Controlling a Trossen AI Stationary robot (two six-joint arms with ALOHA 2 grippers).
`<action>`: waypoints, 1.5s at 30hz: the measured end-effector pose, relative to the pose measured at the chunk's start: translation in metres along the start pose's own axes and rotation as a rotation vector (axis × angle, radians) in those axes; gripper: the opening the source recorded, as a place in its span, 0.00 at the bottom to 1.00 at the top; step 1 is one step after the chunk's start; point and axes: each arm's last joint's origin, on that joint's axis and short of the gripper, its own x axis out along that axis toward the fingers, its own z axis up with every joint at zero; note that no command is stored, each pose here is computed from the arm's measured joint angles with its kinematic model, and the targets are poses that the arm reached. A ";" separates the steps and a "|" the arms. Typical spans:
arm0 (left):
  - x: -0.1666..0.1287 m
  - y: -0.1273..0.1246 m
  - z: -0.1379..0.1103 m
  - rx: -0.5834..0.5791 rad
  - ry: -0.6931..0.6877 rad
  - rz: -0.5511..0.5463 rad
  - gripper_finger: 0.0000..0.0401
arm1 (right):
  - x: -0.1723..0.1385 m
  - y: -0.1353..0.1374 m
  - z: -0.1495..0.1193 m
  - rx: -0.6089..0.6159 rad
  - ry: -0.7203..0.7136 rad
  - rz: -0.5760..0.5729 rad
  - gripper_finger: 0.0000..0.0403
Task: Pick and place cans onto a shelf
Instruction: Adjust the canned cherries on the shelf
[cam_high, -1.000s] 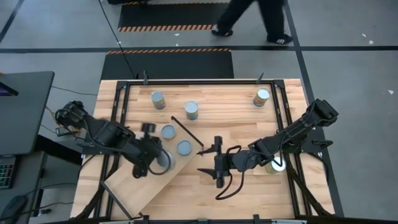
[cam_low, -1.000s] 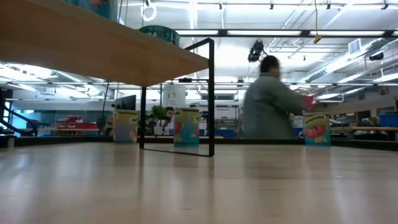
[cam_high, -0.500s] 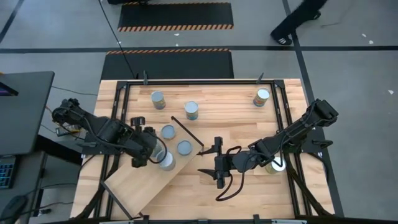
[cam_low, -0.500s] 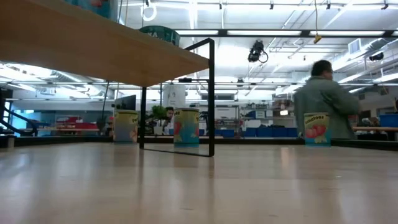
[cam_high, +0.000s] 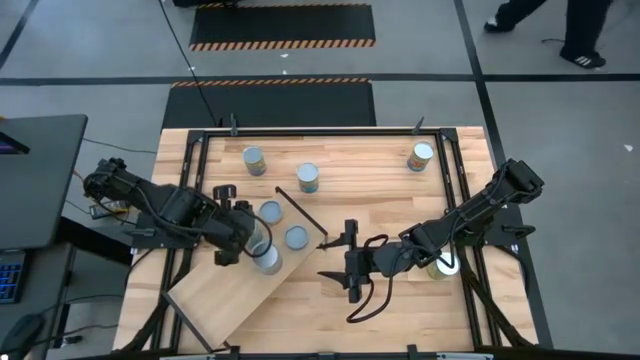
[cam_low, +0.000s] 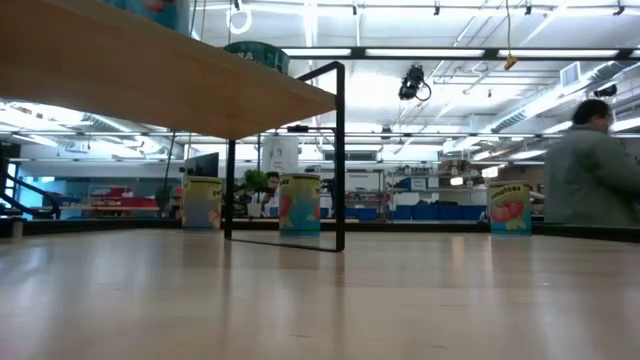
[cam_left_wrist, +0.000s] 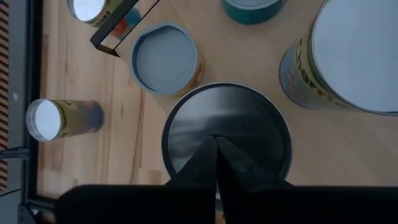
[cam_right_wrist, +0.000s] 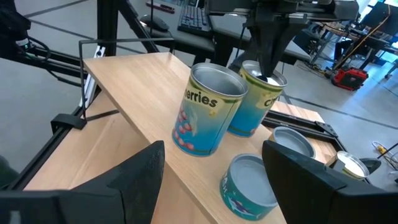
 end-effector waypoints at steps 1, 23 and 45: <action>0.000 0.000 0.000 0.002 0.003 -0.006 0.02 | 0.000 0.000 0.000 0.000 0.000 0.000 0.69; -0.048 -0.033 0.009 -0.064 -0.169 -0.275 0.09 | -0.001 0.002 0.000 0.017 0.003 0.007 0.69; 0.015 -0.091 -0.008 -0.020 -0.198 -0.294 0.06 | -0.001 0.002 -0.001 0.019 0.007 0.011 0.69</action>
